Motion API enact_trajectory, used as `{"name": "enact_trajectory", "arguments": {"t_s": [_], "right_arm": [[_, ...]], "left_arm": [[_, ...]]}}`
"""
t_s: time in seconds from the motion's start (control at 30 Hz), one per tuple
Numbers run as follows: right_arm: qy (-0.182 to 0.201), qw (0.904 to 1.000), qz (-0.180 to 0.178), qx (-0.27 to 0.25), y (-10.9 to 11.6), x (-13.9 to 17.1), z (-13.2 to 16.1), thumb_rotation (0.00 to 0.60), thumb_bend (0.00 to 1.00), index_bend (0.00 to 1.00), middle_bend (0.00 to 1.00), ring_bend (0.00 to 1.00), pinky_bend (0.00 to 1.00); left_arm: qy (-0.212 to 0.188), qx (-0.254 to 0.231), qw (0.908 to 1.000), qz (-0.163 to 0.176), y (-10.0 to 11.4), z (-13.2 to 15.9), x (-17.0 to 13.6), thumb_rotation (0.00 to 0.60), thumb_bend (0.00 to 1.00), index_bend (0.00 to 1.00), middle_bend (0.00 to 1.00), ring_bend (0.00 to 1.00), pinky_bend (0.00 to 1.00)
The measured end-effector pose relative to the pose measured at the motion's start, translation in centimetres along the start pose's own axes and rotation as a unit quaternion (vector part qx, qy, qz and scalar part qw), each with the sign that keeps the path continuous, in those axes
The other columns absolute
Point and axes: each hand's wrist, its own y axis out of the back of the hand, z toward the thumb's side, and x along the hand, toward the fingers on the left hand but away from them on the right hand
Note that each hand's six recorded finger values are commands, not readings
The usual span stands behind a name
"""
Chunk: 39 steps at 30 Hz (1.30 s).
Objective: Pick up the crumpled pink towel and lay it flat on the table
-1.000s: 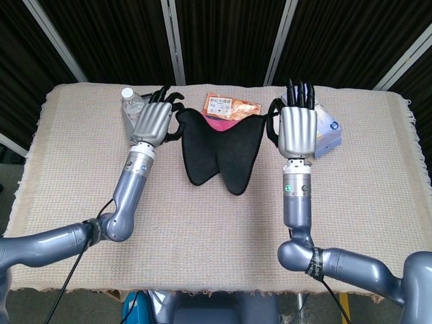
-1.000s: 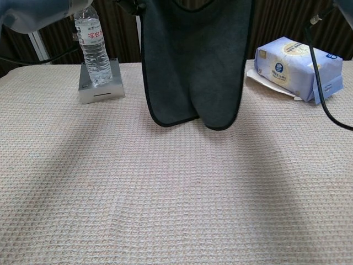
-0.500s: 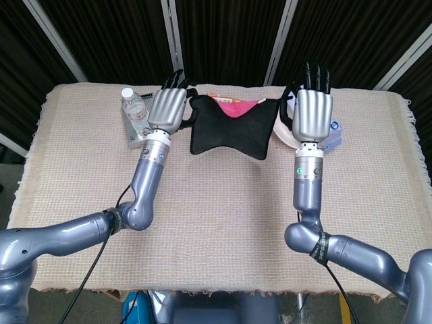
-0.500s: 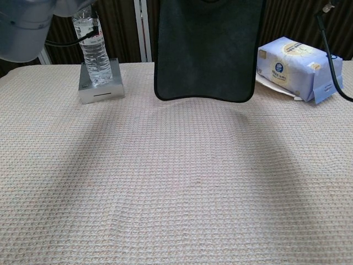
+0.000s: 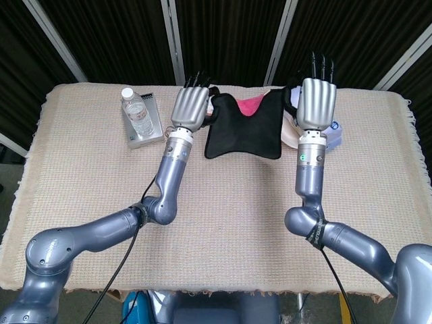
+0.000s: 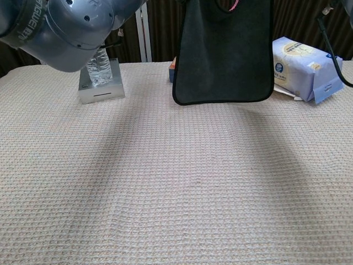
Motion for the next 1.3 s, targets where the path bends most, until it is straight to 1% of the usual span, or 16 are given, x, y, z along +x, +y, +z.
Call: {"name": "enact_trajectory", "arguments": {"t_s": [0.23, 0.4, 0.5, 0.7, 0.77, 0.93, 1.1, 1.3], "right_arm": [[0.004, 1.0000, 0.005, -0.003, 0.2, 1.5, -0.4, 0.600, 0.48, 0.58, 0.12, 0.00, 0.00], [0.012, 0.9997, 0.023, -0.005, 0.3, 4.1, -0.9, 0.600, 0.48, 0.58, 0.12, 0.00, 0.00], [0.014, 0.9991, 0.040, -0.004, 0.2, 6.3, -1.5, 0.600, 0.48, 0.58, 0.12, 0.00, 0.00], [0.014, 0.9965, 0.082, 0.006, -0.4, 11.2, -3.5, 0.600, 0.48, 0.58, 0.12, 0.00, 0.00], [0.016, 0.9953, 0.095, 0.008, -0.7, 12.8, -4.0, 0.600, 0.48, 0.58, 0.12, 0.00, 0.00], [0.016, 0.9933, 0.114, 0.014, -1.3, 15.4, -5.0, 0.600, 0.48, 0.58, 0.12, 0.00, 0.00], [0.010, 0.9908, 0.134, 0.016, -2.0, 17.9, -6.2, 0.600, 0.48, 0.58, 0.12, 0.00, 0.00], [0.011, 0.9898, 0.141, 0.020, -2.0, 19.8, -7.2, 0.600, 0.48, 0.58, 0.12, 0.00, 0.00]], "left_arm": [[-0.021, -0.011, 0.9995, -0.020, -1.5, 0.1, -1.9, 0.600, 0.53, 0.58, 0.23, 0.02, 0.10], [-0.034, -0.031, 0.9980, -0.044, -2.5, 0.2, -4.5, 0.600, 0.52, 0.58, 0.22, 0.02, 0.10], [-0.039, -0.042, 0.9963, -0.064, -3.0, -0.1, -6.6, 0.600, 0.52, 0.58, 0.22, 0.02, 0.10], [-0.040, -0.066, 0.9912, -0.108, -4.0, -1.3, -12.0, 0.600, 0.52, 0.59, 0.22, 0.02, 0.10], [-0.037, -0.073, 0.9890, -0.123, -4.3, -1.9, -14.0, 0.600, 0.52, 0.59, 0.22, 0.02, 0.10], [-0.028, -0.074, 0.9848, -0.154, -5.0, -4.0, -18.4, 0.600, 0.52, 0.59, 0.22, 0.02, 0.10], [-0.025, -0.071, 0.9826, -0.170, -5.6, -5.3, -21.1, 0.600, 0.53, 0.59, 0.22, 0.02, 0.10], [-0.028, -0.070, 0.9812, -0.178, -5.7, -6.3, -23.2, 0.600, 0.53, 0.59, 0.22, 0.02, 0.10]]}}
